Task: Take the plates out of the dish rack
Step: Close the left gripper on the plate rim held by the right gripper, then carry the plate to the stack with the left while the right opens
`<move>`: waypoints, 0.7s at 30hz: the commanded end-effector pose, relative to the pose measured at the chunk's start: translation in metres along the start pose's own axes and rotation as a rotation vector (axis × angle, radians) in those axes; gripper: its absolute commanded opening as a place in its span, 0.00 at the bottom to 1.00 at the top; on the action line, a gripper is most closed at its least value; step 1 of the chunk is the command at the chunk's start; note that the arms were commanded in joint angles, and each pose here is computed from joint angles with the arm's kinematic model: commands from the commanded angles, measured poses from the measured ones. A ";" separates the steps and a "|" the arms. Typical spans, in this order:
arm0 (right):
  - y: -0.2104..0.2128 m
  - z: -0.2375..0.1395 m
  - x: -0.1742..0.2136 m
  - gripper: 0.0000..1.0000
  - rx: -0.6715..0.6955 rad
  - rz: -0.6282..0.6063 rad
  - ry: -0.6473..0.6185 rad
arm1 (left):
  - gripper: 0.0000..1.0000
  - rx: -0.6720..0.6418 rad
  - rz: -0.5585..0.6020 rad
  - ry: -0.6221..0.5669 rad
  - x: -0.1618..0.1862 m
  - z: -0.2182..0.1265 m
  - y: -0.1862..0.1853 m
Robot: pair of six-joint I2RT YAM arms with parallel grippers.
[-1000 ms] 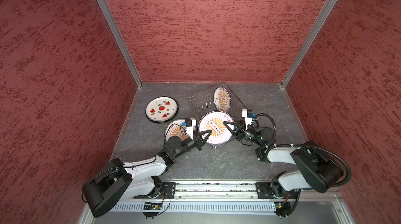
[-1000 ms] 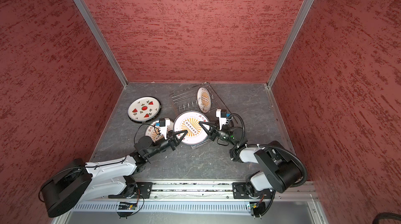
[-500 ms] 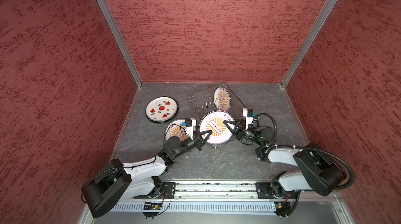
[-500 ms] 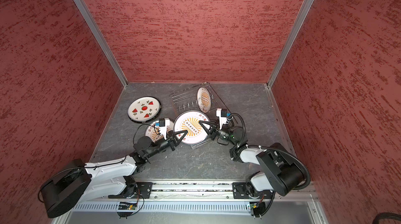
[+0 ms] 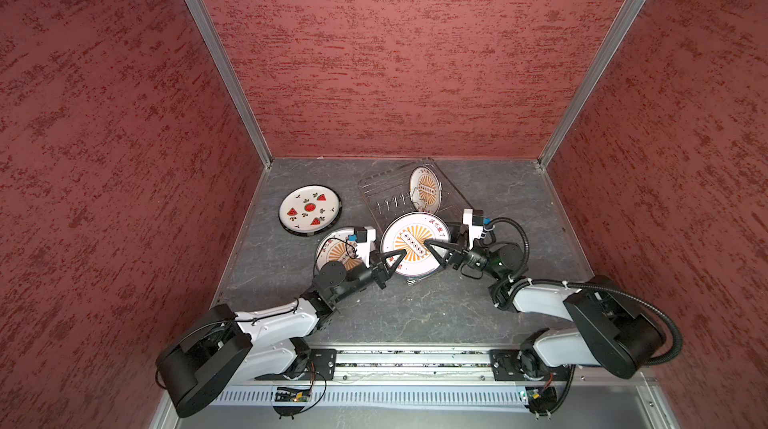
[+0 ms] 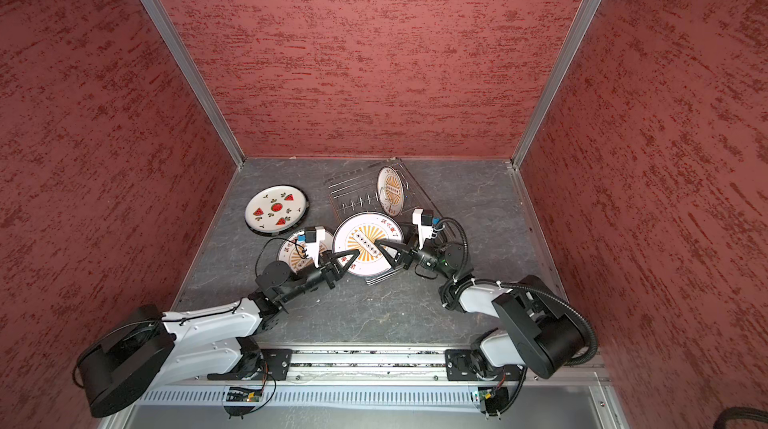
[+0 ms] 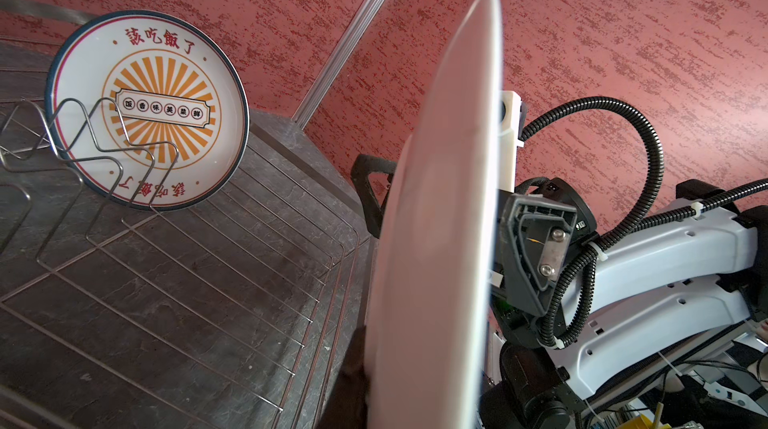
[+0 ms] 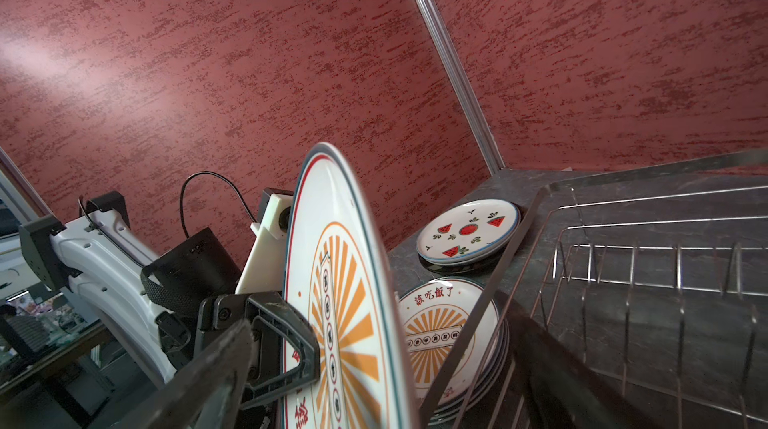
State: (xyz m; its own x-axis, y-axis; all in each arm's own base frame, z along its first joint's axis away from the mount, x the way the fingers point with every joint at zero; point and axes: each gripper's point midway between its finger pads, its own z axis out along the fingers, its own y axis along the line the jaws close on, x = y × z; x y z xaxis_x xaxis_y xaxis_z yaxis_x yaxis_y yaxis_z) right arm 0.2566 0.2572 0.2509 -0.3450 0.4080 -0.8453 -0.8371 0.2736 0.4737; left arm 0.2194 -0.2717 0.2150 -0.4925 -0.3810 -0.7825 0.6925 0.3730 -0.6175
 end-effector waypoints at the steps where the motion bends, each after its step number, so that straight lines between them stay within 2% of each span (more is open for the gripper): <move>1: 0.007 -0.005 -0.010 0.99 0.002 -0.023 -0.055 | 0.01 0.041 0.016 -0.052 -0.015 -0.001 -0.014; 6: 0.004 -0.006 -0.011 0.99 0.027 -0.016 -0.052 | 0.00 0.007 0.013 -0.063 -0.018 -0.004 -0.008; 10: -0.001 -0.013 -0.016 0.99 0.076 -0.024 -0.091 | 0.00 -0.081 -0.074 -0.120 -0.031 -0.017 0.016; 13: -0.001 -0.018 -0.018 0.99 0.095 -0.036 -0.108 | 0.00 -0.083 -0.088 -0.169 -0.039 -0.032 0.022; 18: -0.002 -0.012 -0.013 0.99 0.102 -0.048 -0.059 | 0.00 -0.162 -0.106 -0.205 -0.048 -0.050 0.032; 21: 0.011 0.000 0.004 0.99 0.042 -0.125 0.021 | 0.00 -0.281 -0.171 -0.270 -0.052 -0.070 0.056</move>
State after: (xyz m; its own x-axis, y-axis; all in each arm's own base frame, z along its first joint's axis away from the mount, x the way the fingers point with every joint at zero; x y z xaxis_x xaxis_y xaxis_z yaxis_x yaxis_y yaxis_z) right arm 0.2515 0.2457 0.2481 -0.2966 0.4133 -0.8610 -0.8116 0.3661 0.4553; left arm 0.2366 -0.1944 0.2260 -0.4298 -0.5833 -0.6892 0.5332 0.4520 -0.7151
